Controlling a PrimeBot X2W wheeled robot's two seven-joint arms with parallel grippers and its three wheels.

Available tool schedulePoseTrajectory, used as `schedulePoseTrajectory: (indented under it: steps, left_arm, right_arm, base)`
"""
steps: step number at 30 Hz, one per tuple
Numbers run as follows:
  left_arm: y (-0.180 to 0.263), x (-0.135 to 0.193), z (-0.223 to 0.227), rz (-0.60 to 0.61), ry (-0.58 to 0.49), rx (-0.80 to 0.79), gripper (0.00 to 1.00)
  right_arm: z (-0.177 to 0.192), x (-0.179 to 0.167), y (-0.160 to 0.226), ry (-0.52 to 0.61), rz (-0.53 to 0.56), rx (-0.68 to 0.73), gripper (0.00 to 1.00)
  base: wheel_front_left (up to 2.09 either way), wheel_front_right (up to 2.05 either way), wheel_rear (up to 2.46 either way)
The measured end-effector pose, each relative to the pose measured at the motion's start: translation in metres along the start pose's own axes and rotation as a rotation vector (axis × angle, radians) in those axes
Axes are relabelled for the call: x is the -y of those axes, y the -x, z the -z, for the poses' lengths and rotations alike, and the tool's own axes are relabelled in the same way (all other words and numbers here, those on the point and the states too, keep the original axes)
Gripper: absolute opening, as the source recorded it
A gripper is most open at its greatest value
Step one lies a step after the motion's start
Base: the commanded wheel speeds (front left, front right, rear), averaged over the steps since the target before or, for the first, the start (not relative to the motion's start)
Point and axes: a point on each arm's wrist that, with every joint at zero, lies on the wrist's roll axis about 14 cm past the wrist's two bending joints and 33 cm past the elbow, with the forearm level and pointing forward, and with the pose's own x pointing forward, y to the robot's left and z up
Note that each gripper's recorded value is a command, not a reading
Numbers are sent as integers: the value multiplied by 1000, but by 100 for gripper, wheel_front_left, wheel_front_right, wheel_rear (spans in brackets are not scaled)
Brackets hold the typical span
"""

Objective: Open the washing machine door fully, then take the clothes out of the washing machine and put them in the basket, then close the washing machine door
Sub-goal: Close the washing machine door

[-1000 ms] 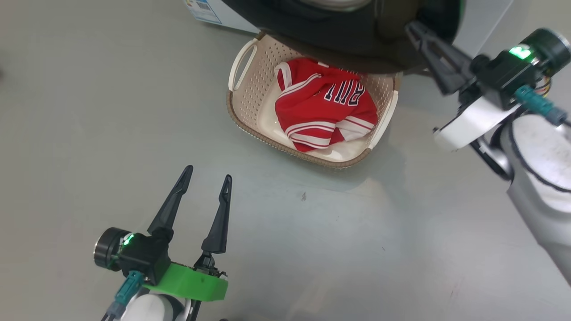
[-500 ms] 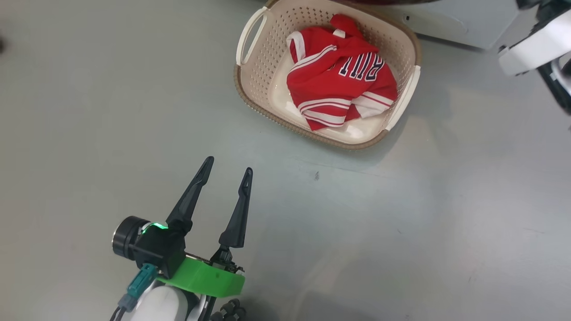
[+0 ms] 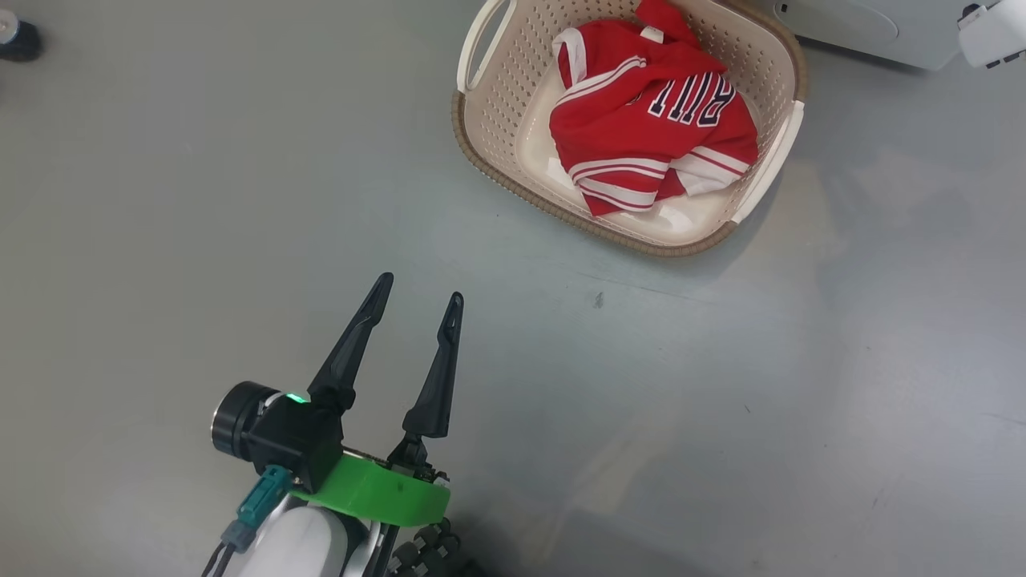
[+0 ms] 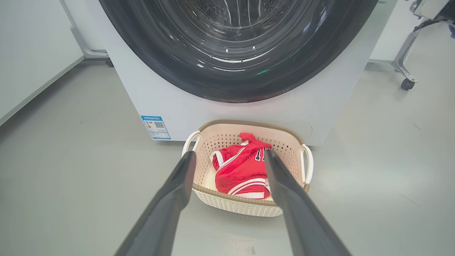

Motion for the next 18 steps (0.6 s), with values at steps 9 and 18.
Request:
schedulePoseTrajectory:
  steps: [9, 18]
  left_arm:
    - [1, -4, 6, -19, 3, -20, 100]
    - [0, -9, -13, -28, -2, 37, 100]
  right_arm:
    - [3, 0, -4, -13, 6, 5, 0]
    - [4, -7, 8, -6, 24, -44, 0]
  base:
    - [0, 0, 0]
    - [0, 0, 0]
